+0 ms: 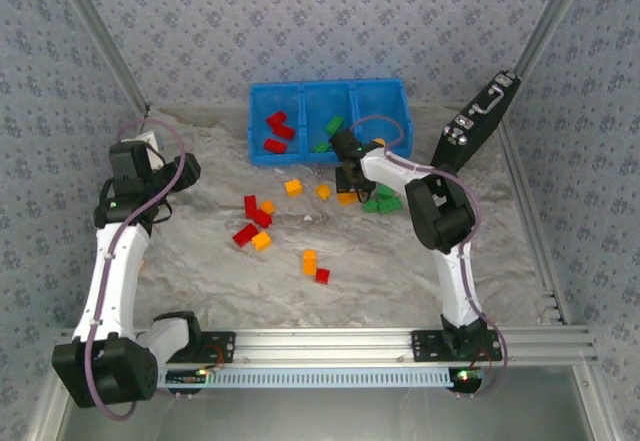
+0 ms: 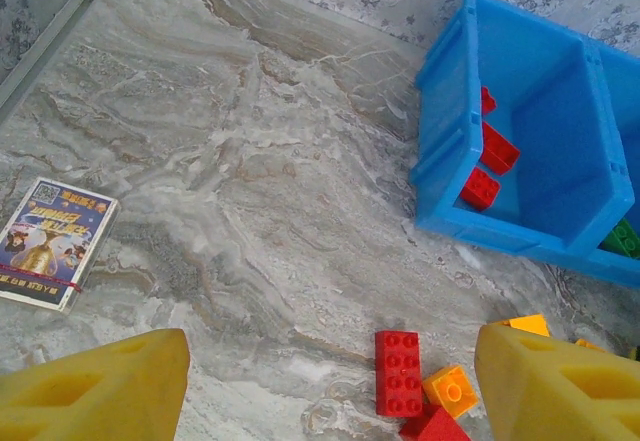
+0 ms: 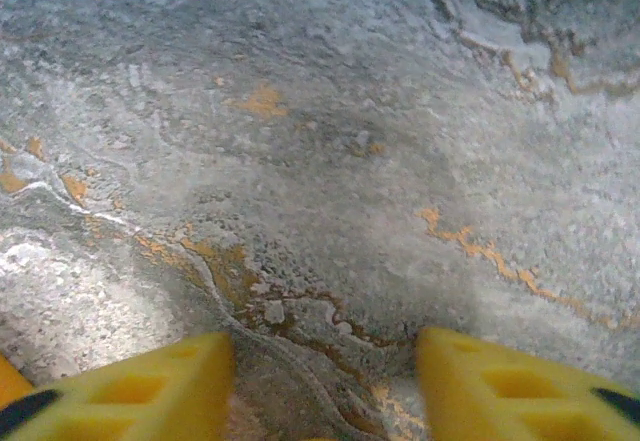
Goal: Sort the legos into containers by color
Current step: Move the lego to the center of the table, then pick up the lego from the center of the table.
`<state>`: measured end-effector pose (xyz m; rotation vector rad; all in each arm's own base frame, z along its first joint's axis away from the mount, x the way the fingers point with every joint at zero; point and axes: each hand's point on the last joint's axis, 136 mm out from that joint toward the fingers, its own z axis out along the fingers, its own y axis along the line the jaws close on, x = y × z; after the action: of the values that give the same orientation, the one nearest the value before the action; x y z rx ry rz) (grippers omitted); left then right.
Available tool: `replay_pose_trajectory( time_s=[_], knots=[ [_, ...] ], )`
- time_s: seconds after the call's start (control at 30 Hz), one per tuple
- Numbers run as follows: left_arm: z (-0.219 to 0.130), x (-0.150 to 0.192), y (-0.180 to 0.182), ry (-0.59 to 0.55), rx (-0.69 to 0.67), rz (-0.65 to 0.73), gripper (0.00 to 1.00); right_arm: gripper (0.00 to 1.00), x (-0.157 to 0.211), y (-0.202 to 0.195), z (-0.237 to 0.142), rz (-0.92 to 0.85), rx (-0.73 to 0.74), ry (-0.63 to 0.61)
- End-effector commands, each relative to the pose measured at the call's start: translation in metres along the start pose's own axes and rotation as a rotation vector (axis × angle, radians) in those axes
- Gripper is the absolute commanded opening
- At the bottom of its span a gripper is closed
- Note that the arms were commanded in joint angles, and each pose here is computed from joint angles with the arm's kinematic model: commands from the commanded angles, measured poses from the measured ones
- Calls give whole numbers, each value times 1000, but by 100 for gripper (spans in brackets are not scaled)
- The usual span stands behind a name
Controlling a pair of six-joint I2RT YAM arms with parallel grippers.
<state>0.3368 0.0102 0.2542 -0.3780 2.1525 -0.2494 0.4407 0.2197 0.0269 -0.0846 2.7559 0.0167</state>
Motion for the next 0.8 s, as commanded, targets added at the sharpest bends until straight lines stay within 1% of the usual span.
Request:
replay_pose_trajectory(
  time_s=[0.0,0.07,0.23,0.4,0.57,0.77],
  knots=[
    [-8,-15,-7,-46,28,2,75,69,4,-4,-16,25,-27,7],
    [-10,-15,-6,-51,25,2,75,73,5,-7,-19,47,-28,8],
    [-12,-12,-5,-58,25,4,75,75,8,-4,-27,69,-65,15],
    [-15,-10,-5,-65,25,8,76,81,13,4,-33,54,-98,25],
    [-18,-10,-4,-73,22,11,76,81,26,5,-30,74,-112,61],
    [-19,-10,-4,-76,25,9,76,78,38,5,-17,78,-100,99]
  ],
)
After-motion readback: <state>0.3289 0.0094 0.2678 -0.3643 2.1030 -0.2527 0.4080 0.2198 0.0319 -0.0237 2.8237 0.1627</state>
